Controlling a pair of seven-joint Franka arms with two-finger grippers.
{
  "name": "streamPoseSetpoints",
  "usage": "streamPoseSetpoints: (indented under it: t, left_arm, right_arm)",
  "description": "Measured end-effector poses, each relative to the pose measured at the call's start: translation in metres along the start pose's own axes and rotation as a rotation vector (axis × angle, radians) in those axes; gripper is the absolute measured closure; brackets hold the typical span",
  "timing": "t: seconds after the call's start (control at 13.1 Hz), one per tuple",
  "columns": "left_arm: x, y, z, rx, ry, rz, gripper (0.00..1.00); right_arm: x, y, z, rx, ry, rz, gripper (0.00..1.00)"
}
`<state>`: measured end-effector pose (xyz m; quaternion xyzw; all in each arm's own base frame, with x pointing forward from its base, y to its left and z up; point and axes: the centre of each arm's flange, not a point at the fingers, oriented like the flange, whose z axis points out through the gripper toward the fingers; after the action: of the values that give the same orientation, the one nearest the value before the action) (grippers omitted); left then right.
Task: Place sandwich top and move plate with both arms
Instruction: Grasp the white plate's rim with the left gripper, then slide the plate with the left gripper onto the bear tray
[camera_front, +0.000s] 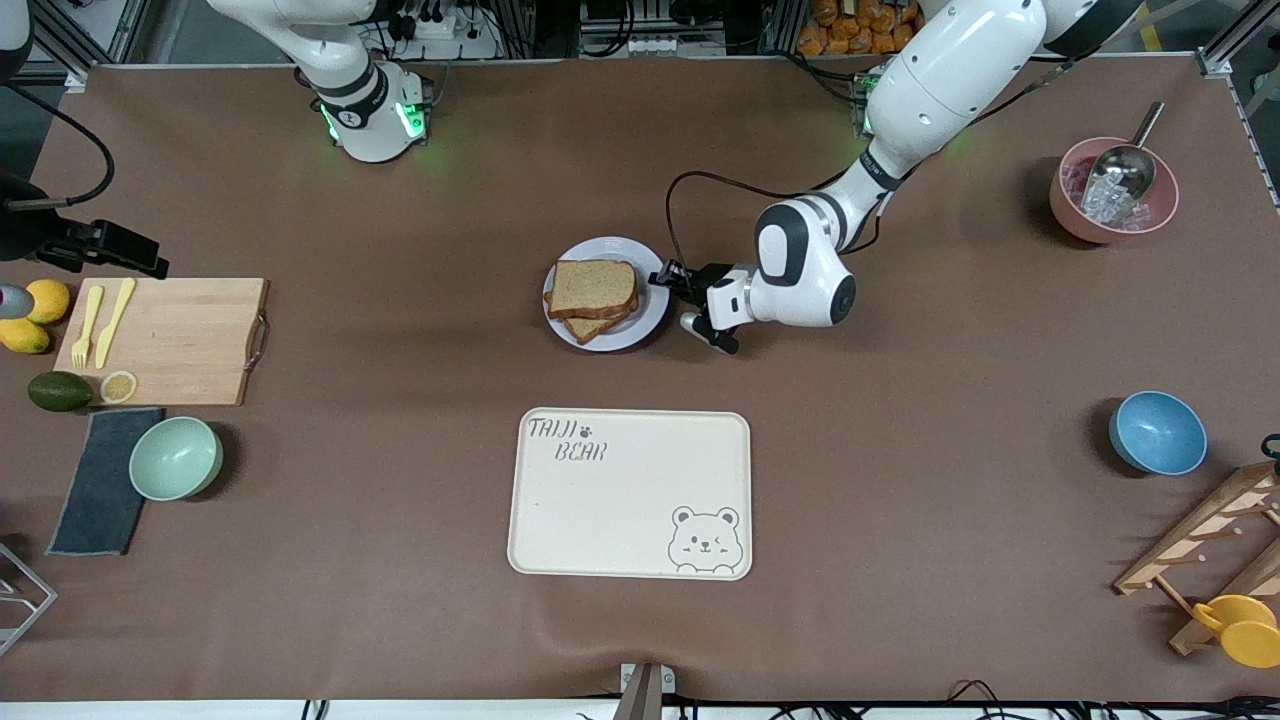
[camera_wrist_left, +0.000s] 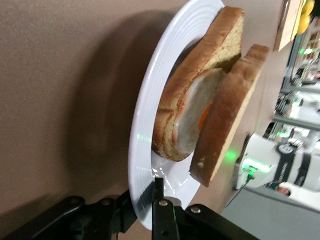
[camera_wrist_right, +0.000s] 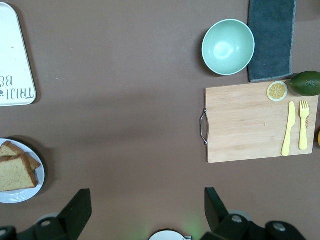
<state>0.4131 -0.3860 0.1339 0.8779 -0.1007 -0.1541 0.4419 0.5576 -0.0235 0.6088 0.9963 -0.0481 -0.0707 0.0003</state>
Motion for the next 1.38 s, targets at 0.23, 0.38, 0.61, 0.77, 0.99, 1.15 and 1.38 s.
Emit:
streamPoseSetpoints:
  t: [0.23, 0.38, 0.61, 0.77, 0.99, 1.15, 1.38]
  left_arm:
    - [0.002, 0.001, -0.003, -0.035, 0.042, -0.058, 0.89]
    - [0.008, 0.003, -0.012, -0.055, 0.077, -0.080, 0.89]
    - [0.014, 0.013, -0.023, -0.078, 0.113, -0.089, 0.90]
    - [0.014, 0.019, -0.024, -0.091, 0.124, -0.095, 0.91]
    - [0.014, 0.020, -0.025, -0.108, 0.140, -0.110, 0.91]
    - [0.014, 0.021, -0.025, -0.113, 0.142, -0.113, 0.91]
    - [0.015, 0.022, -0.028, -0.119, 0.151, -0.117, 0.91]
  right_arm:
    - [0.000, 0.001, 0.000, -0.005, -0.001, 0.004, 0.00]
    - [0.001, 0.001, 0.001, -0.012, -0.001, 0.007, 0.00]
    - [0.001, 0.002, 0.002, -0.016, -0.004, 0.008, 0.00]
    - [0.002, 0.002, 0.003, -0.017, -0.006, 0.009, 0.00]
    - [0.003, 0.002, 0.006, -0.017, -0.011, 0.010, 0.00]
    - [0.003, 0.001, 0.006, -0.018, -0.013, 0.010, 0.00]
    - [0.004, 0.001, 0.007, -0.018, -0.013, 0.010, 0.00]
